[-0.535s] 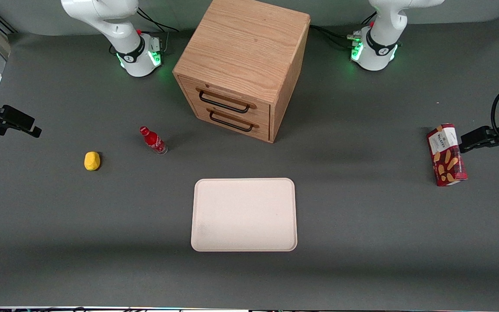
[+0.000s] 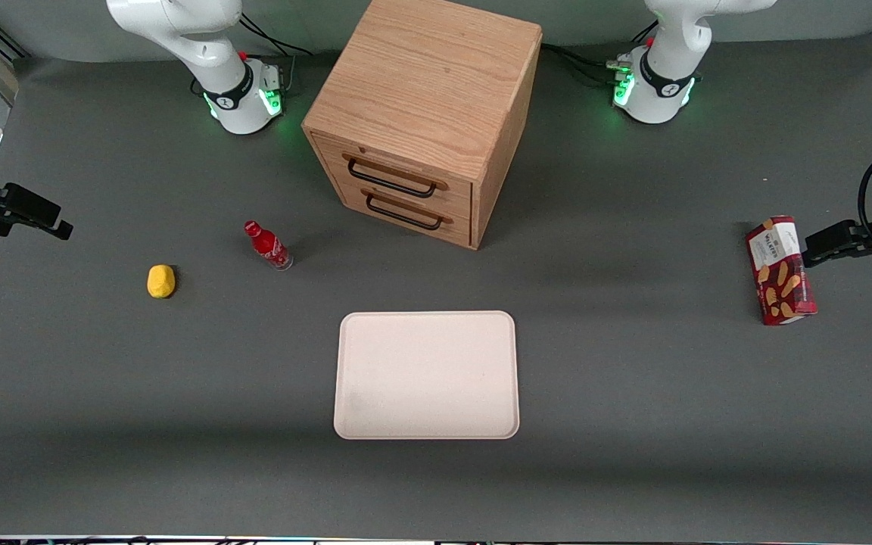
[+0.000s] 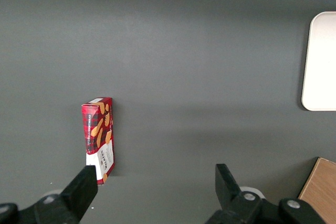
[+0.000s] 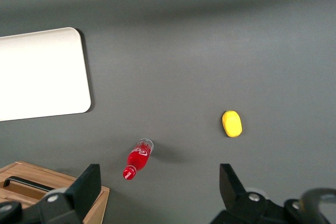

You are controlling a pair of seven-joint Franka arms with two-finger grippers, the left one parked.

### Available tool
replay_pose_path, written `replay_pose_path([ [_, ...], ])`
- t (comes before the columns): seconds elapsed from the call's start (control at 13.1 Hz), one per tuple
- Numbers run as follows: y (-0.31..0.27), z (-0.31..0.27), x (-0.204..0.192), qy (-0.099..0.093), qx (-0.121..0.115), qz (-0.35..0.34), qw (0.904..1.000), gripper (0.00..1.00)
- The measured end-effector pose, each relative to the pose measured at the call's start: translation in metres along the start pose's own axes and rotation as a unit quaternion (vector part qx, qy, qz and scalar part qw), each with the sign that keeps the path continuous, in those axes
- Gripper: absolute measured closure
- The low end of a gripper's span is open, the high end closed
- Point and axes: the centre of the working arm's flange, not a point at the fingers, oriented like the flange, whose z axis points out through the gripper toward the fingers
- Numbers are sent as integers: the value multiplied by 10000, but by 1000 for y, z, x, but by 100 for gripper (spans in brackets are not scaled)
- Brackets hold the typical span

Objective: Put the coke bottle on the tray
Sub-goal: 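Move the right gripper from rest toward the red Coca-Cola bottle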

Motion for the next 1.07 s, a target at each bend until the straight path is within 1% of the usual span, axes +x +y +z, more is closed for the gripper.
replay_pose_path([
  [0.23,0,0,-1,-39,-4,-19,10000,0],
  [0.61,0,1,-1,-53,-15,-317,9995,0],
  [0.69,0,1,-1,-66,-17,-318,9995,0],
  [0.84,1,2,-3,-157,-24,-320,9994,0],
  [1.07,-3,1,-6,-173,-24,-314,9994,0],
])
